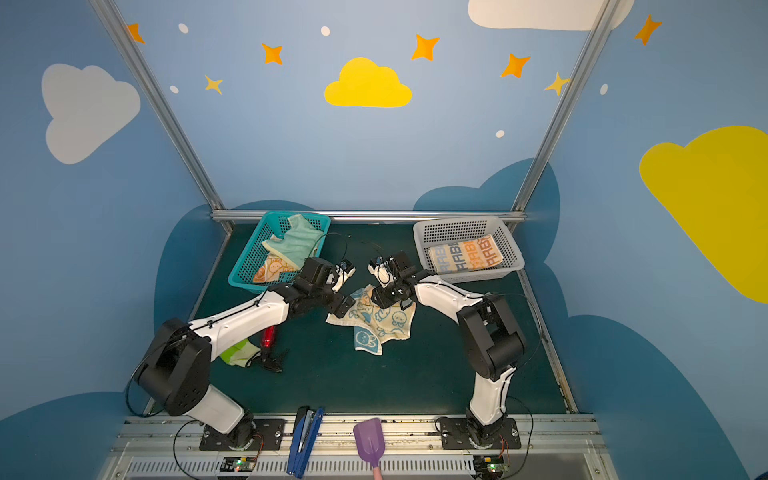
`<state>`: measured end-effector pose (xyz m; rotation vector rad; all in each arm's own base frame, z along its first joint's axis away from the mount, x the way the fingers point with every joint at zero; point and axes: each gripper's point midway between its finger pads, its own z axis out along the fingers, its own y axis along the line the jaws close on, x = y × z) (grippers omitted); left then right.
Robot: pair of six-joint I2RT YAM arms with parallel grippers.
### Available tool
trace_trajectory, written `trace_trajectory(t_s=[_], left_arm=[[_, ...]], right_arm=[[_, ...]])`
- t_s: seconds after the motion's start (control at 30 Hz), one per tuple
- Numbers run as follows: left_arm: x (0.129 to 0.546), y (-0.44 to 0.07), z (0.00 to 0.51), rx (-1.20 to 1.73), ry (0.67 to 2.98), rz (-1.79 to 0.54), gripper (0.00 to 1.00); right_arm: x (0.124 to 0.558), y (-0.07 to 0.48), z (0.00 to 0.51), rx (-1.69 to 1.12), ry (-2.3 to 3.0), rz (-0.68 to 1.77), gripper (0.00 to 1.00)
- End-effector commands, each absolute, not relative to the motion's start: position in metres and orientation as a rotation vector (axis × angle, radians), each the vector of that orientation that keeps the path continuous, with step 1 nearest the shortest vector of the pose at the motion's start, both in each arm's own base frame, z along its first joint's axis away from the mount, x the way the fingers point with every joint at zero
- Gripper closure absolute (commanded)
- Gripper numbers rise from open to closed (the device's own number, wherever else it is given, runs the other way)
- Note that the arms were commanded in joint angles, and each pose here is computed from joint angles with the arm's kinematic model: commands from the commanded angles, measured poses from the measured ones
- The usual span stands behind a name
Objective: Fold and stack the towels
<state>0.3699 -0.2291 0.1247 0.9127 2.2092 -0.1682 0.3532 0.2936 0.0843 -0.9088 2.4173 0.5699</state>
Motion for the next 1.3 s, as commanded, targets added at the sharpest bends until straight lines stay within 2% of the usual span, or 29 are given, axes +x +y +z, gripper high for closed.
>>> trace_trajectory(t_s=[0.0, 0.23, 0.63, 0.97, 1.27], left_arm=[[0.381, -0.235, 0.133, 1.081, 2.077, -0.089, 0.0], [0.375, -0.248, 0.137, 1.36, 1.925, -0.05, 0.0], [0.37, -0.276, 0.141, 1.587, 1.635, -0.006, 0.0], [0.373, -0.293, 0.142, 1.682, 1.544, -0.016, 0.0], [0.361, -0.318, 0.113, 1.827, 1.5, -0.061, 0.01]], right_arm=[[0.356, 0.286, 0.106, -0.904, 2.385, 0.554, 0.53], [0.352, 0.28, 0.115, -0.899, 2.361, 0.626, 0.51], [0.352, 0.284, 0.12, -0.833, 2.34, 0.761, 0.52], [0.341, 0.284, 0.13, -0.814, 2.287, 0.82, 0.52], [0.339, 0.278, 0.128, -0.799, 2.3, 0.785, 0.52]])
